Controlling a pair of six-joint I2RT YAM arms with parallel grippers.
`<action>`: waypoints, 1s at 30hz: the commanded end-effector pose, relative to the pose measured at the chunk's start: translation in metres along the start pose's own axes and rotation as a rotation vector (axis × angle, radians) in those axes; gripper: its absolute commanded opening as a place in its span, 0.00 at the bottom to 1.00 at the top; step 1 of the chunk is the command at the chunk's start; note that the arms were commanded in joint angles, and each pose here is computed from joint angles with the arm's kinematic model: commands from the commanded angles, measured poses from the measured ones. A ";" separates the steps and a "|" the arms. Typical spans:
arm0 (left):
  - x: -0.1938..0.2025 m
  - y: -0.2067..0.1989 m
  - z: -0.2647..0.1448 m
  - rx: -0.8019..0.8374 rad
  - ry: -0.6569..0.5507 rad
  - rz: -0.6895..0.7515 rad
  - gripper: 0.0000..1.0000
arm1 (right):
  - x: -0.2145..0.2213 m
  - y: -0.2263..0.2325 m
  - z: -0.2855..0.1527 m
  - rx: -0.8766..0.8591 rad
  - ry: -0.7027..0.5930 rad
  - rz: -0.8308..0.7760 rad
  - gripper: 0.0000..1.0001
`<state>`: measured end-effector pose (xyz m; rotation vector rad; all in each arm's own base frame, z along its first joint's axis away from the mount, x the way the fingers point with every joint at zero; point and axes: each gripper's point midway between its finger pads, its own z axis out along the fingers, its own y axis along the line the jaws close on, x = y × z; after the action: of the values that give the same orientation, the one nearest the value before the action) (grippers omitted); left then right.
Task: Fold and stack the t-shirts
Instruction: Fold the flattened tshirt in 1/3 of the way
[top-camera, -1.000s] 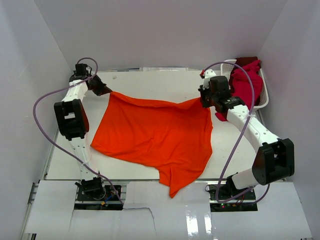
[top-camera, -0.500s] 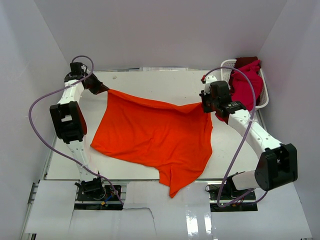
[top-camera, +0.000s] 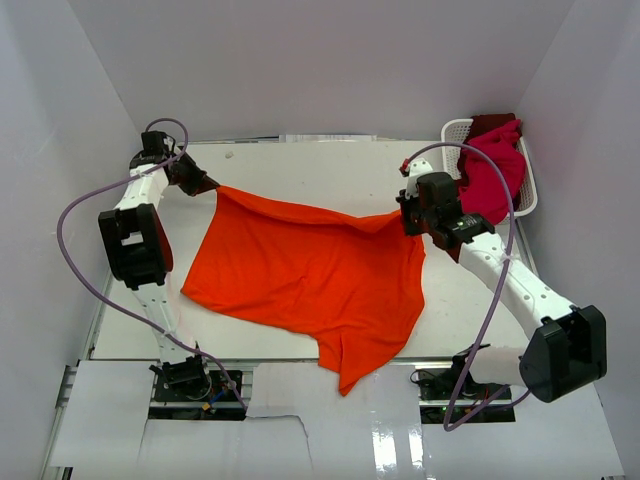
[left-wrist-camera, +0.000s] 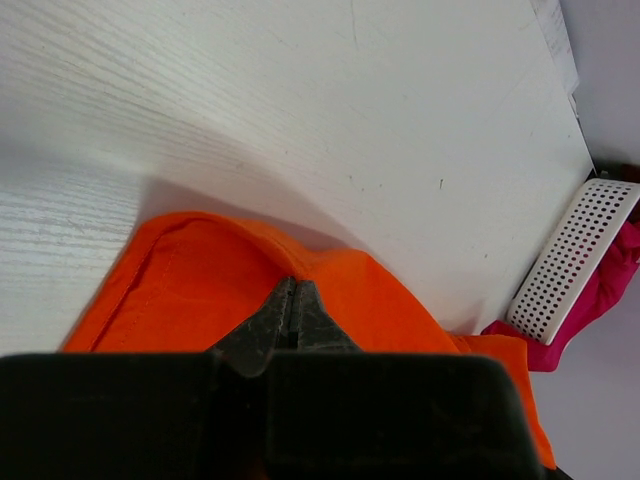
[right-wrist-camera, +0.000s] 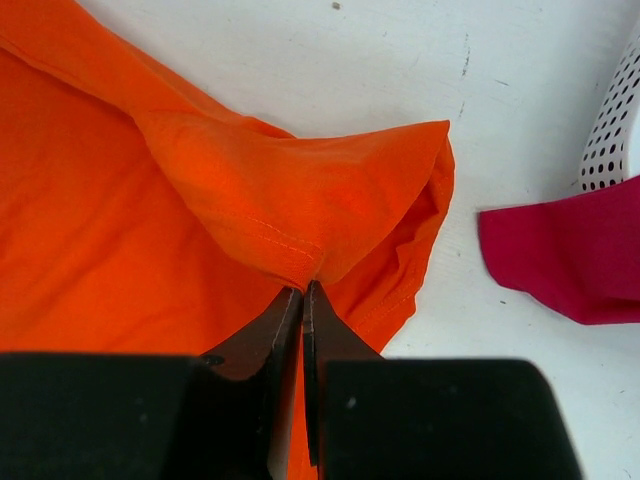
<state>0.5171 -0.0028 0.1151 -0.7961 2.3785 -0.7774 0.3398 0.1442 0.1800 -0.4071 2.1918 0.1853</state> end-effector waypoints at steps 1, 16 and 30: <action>-0.014 -0.033 -0.039 0.073 -0.080 0.060 0.00 | -0.005 -0.001 -0.009 0.023 -0.030 0.014 0.08; -0.009 -0.038 -0.057 0.089 -0.094 0.074 0.00 | 0.008 0.004 -0.021 0.023 -0.018 0.009 0.08; -0.003 -0.033 -0.059 0.088 -0.084 0.072 0.00 | 0.033 0.018 -0.026 0.000 0.015 0.024 0.08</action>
<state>0.4977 -0.0029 0.1422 -0.7603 2.3440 -0.7929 0.2975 0.1459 0.1643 -0.4195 2.2356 0.1906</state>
